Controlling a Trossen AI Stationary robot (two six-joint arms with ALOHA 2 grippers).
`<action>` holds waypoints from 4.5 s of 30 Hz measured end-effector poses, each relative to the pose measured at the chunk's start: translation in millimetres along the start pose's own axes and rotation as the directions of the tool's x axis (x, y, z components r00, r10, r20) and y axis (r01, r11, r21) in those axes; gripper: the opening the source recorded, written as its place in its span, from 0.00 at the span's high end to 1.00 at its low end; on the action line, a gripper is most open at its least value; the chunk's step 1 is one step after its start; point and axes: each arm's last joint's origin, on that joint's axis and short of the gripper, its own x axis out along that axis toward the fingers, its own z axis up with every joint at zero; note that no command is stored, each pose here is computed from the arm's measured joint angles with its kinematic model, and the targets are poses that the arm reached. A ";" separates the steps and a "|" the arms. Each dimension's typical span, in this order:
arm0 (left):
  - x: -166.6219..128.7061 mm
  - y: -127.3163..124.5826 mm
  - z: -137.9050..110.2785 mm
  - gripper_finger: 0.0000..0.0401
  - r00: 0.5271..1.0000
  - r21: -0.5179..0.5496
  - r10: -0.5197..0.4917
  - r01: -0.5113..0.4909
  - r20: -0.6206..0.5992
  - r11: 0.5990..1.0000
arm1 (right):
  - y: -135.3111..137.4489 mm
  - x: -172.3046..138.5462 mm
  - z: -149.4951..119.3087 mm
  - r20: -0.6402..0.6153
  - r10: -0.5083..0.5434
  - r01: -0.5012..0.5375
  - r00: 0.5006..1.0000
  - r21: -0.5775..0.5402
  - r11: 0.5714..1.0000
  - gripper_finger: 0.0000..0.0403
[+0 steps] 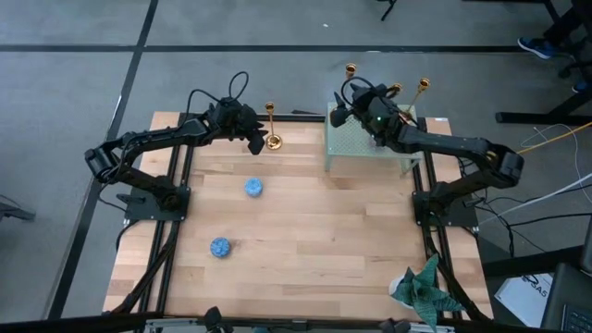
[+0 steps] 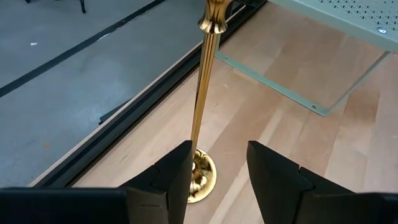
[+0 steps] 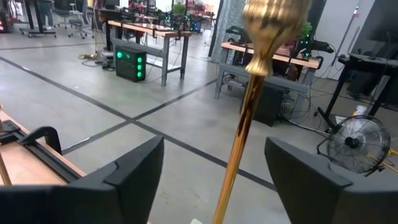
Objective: Pick & Place candle stick holders
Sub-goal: Put the gold candle holder on the shelf
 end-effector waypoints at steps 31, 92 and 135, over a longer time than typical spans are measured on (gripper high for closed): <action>0.0 0.1 -0.3 0.63 1.000 0.000 0.002 -0.002 -0.003 1.000 | -15.8 9.6 -0.9 0.010 -0.076 0.076 0.997 0.030 0.997 0.94; 0.0 0.0 -0.3 0.63 1.000 -0.001 0.001 -0.001 -0.003 1.000 | -63.6 -34.0 -13.9 0.000 -0.177 0.175 0.984 0.152 0.973 0.93; 4.4 -0.5 7.7 0.60 0.990 0.043 0.103 -0.108 0.094 0.993 | -39.8 -50.6 -10.8 -0.009 -0.153 0.151 0.988 -0.107 0.983 0.37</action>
